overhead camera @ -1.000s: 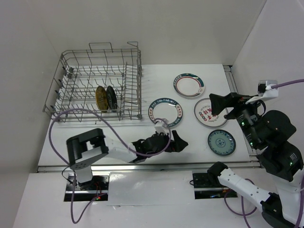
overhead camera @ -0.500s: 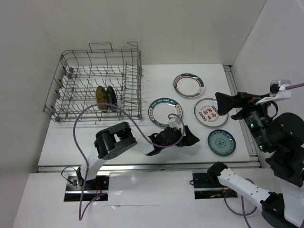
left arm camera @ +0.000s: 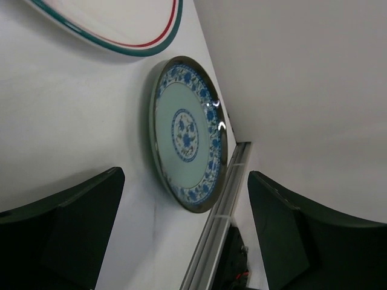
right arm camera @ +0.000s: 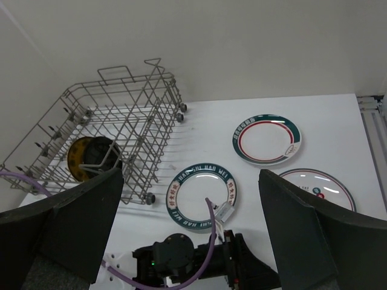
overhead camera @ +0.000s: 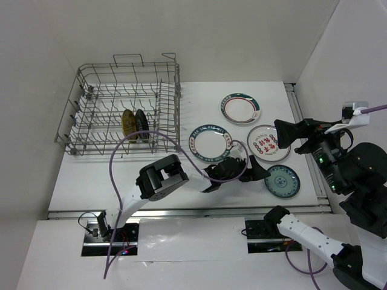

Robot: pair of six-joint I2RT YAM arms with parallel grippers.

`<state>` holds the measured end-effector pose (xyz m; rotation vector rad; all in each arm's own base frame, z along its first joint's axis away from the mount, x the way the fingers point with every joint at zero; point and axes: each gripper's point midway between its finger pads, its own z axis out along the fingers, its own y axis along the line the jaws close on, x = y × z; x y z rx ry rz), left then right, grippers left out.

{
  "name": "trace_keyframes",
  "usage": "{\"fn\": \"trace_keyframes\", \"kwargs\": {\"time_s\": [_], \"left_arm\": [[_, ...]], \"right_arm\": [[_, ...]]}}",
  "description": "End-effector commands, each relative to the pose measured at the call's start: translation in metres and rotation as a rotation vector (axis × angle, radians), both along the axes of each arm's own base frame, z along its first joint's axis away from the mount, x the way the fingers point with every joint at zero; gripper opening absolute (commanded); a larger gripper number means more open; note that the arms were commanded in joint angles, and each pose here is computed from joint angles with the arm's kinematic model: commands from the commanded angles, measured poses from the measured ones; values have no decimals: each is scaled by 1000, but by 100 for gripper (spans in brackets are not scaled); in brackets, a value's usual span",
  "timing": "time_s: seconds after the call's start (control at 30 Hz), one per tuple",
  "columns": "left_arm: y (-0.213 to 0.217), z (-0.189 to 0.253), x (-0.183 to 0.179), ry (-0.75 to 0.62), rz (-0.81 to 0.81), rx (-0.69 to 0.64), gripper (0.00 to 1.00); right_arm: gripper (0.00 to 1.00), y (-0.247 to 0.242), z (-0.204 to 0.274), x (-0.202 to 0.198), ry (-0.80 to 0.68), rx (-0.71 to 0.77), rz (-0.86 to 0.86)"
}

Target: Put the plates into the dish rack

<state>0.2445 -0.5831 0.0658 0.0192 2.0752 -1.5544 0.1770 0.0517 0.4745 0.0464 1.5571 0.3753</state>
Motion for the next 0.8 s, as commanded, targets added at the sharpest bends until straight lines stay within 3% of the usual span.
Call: {"fn": "trace_keyframes", "kwargs": {"time_s": [0.0,0.27,0.4,0.77], "left_arm": [[-4,-40,-5,74,-38,55,97],[-9,-61,-4,103,-46,94,95],[-10,-76,-2,118,-46,200,92],[-7,-74,11,158,-32,314,87]], "right_arm": [[100,2,-1,0,17,-12,7],[100,8,-5,2,36,-4,27],[100,6,1,-1,15,21,28],[100,12,15,-3,-11,37,65]]}}
